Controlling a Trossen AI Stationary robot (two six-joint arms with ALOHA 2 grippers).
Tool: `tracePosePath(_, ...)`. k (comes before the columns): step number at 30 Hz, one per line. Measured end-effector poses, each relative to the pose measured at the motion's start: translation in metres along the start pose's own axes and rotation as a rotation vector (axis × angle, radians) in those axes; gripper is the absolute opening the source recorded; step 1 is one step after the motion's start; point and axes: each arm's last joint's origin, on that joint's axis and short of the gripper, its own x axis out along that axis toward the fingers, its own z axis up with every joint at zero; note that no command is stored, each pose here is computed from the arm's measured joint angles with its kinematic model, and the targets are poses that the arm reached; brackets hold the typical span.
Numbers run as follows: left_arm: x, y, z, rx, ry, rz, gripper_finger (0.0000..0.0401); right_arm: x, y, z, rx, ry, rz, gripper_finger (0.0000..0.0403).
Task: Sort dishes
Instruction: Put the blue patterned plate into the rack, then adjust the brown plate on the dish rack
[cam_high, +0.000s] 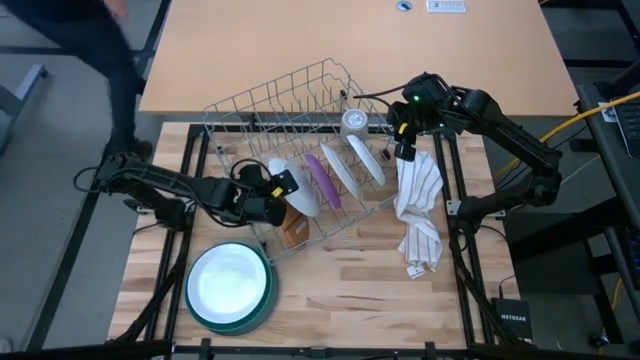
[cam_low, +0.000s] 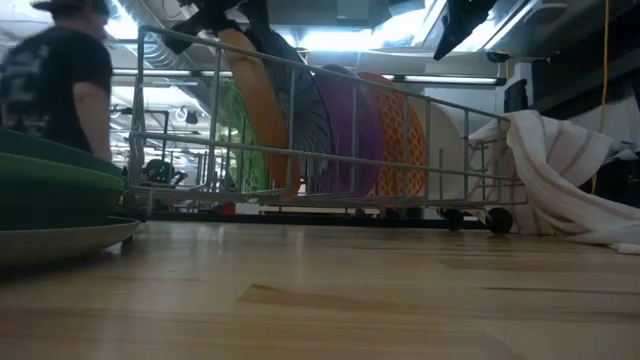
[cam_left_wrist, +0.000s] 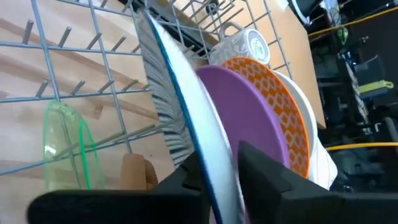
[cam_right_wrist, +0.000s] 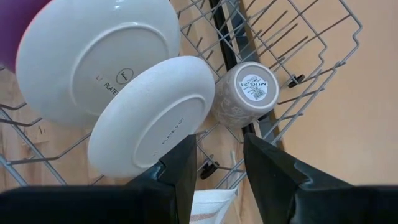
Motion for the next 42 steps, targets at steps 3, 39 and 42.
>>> tracePosePath(3, 0.001, 0.000, 0.001, 0.018, 0.003, 0.005, 0.0086, 0.000, 0.000, 0.000, 0.004, 0.001, 0.000, 0.0136)
tracePosePath(39, -0.090, 0.014, -0.004, 1.776, 0.318, -0.516, 0.0118, -0.002, 0.014, -0.010, 0.085, 0.036, 0.330, 0.0136)
tracePosePath(42, -0.092, 0.020, -0.011, 1.966, 0.306, -0.543, 0.0118, -0.002, 0.014, -0.010, 0.127, 0.036, 0.344, 0.0136)
